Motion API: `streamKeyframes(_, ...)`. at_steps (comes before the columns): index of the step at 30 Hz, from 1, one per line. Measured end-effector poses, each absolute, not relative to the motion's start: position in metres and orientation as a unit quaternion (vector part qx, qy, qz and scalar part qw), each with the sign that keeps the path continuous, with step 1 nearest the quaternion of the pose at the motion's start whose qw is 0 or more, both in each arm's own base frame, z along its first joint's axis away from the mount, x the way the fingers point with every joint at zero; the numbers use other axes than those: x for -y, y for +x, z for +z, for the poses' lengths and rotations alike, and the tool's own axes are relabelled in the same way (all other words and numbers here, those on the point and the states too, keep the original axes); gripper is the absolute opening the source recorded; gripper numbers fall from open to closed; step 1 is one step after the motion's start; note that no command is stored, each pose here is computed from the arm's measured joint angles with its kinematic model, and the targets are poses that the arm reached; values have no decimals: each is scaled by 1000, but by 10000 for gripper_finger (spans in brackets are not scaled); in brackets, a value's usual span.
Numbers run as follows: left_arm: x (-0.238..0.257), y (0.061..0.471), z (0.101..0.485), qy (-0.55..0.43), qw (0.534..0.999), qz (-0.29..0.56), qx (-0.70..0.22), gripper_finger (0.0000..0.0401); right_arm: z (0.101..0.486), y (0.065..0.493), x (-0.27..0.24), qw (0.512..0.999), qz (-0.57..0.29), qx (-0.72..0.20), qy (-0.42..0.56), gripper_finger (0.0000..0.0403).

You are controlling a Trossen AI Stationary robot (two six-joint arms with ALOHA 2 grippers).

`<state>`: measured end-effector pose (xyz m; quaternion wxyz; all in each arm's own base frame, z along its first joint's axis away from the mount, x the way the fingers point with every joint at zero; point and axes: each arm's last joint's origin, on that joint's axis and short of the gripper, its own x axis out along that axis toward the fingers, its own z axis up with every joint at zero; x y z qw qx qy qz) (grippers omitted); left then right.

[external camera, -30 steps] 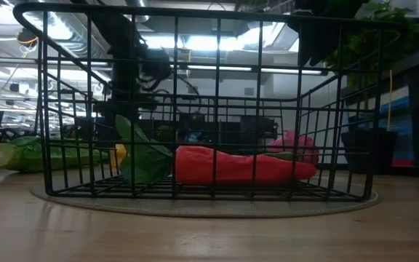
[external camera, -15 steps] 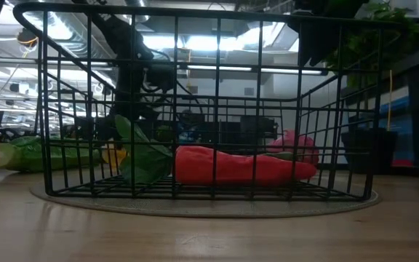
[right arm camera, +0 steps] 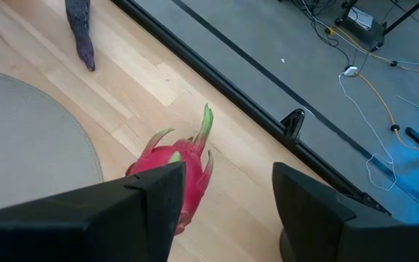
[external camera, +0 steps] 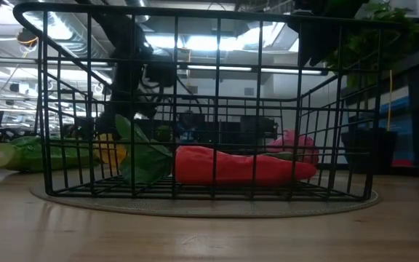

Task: Build produce basket
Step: Put the starfruit into the wire basket

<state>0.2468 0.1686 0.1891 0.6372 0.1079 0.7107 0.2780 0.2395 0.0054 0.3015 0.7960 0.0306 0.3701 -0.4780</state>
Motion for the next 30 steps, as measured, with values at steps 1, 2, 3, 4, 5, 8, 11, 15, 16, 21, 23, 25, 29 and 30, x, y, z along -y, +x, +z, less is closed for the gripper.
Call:
streamKeyframes(1, -166, 247, 194, 117, 639, 285, -705, 4, 301, 240, -5, 796, -478, -370, 31, 204)
streamKeyframes(2, -163, 247, 199, 124, 642, 290, -699, 4, 301, 240, -5, 796, -478, -370, 30, 204)
streamKeyframes(3, -161, 247, 204, 128, 646, 292, -693, 3, 301, 240, -5, 796, -478, -370, 30, 204)
streamKeyframes(4, -158, 245, 210, 131, 652, 294, -687, 2, 301, 240, -5, 796, -478, -370, 30, 204)
streamKeyframes(5, -154, 244, 216, 132, 658, 299, -678, 2, 301, 240, -5, 796, -478, -370, 31, 204)
streamKeyframes(8, -141, 240, 237, 129, 688, 313, -642, 2, 301, 240, -5, 796, -478, -370, 31, 204)
streamKeyframes(11, -122, 235, 261, 119, 732, 315, -592, 1, 301, 240, -5, 796, -478, -370, 30, 204)
streamKeyframes(15, -93, 228, 291, 89, 807, 292, -506, 1, 301, 240, -5, 796, -478, -370, 30, 204)
streamKeyframes(16, -86, 226, 298, 80, 827, 281, -481, 1, 302, 240, -5, 796, -478, -370, 30, 204)
streamKeyframes(21, -53, 226, 330, 50, 919, 179, -348, 0, 302, 239, -5, 795, -483, -365, 25, 204)
streamKeyframes(23, -41, 230, 341, 45, 945, 126, -297, 0, 302, 239, -5, 795, -485, -363, 23, 204)
streamKeyframes(25, -31, 233, 345, 38, 959, 73, -271, 0, 302, 239, -5, 795, -485, -363, 23, 204)
streamKeyframes(29, -15, 239, 349, 32, 970, 22, -241, 11, 302, 239, -5, 795, -485, -363, 22, 204)
streamKeyframes(30, -12, 240, 348, 37, 970, 17, -240, 17, 302, 239, -5, 795, -485, -363, 22, 204)
